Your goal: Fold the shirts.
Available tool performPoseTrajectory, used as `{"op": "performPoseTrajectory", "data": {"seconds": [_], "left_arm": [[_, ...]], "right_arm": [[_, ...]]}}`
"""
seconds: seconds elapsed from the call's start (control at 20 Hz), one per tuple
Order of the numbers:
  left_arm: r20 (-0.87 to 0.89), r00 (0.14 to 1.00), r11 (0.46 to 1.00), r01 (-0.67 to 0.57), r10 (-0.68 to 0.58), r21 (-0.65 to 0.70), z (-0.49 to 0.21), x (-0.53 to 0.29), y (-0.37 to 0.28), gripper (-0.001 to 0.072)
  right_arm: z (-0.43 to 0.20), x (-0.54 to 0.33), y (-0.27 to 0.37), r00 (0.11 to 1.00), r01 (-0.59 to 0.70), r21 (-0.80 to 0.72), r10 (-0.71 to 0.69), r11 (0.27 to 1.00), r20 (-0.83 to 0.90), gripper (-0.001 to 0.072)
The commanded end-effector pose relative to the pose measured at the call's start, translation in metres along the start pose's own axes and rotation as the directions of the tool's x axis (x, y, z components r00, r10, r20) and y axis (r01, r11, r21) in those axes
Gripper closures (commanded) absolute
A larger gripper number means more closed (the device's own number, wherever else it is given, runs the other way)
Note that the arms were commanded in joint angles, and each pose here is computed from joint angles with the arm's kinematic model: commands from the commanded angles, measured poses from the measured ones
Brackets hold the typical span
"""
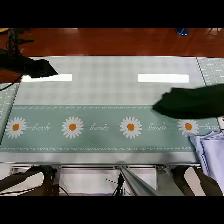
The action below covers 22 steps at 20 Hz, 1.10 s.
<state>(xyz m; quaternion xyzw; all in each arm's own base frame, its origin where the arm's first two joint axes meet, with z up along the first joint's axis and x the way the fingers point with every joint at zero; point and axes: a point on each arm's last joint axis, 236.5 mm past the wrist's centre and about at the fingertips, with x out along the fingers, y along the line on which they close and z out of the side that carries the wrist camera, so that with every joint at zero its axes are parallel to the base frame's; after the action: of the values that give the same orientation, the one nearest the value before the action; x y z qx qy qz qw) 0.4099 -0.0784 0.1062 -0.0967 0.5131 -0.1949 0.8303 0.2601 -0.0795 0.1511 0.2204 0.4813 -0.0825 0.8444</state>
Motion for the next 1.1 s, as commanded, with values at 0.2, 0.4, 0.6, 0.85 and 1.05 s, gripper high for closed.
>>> {"op": "performPoseTrajectory", "data": {"seconds": [0.2, 0.4, 0.6, 0.85, 1.05], "left_arm": [[-0.063, 0.998, 0.998, -0.002, -0.002, -0.056, -0.003, 0.046, 0.024, 0.0380], [-0.042, 0.999, 0.997, -0.018, 0.015, -0.079, 0.005, 0.067, 0.040, 0.0381], [0.056, 0.997, 0.995, -0.051, 0.056, -0.090, 0.029, 0.077, 0.054, 0.0380], [0.096, 0.993, 0.994, -0.062, 0.070, -0.090, 0.039, 0.075, 0.058, 0.0380], [0.112, 0.991, 0.995, -0.069, 0.076, -0.067, 0.042, 0.075, 0.059, 0.0380]], "right_arm": [[-0.091, -0.089, -0.145, 0.789, 0.607, 0.245, -0.537, 0.756, -0.298, 0.0692], [-0.110, -0.130, -0.174, 0.645, 0.764, 0.254, -0.682, 0.594, -0.345, 0.0692], [-0.122, -0.144, -0.179, 0.591, 0.806, 0.247, -0.708, 0.537, -0.388, 0.0692], [-0.153, -0.168, -0.196, 0.506, 0.862, 0.319, -0.717, 0.394, -0.480, 0.0691], [-0.186, -0.151, -0.203, 0.511, 0.860, 0.355, -0.635, 0.367, -0.580, 0.0365]]}}
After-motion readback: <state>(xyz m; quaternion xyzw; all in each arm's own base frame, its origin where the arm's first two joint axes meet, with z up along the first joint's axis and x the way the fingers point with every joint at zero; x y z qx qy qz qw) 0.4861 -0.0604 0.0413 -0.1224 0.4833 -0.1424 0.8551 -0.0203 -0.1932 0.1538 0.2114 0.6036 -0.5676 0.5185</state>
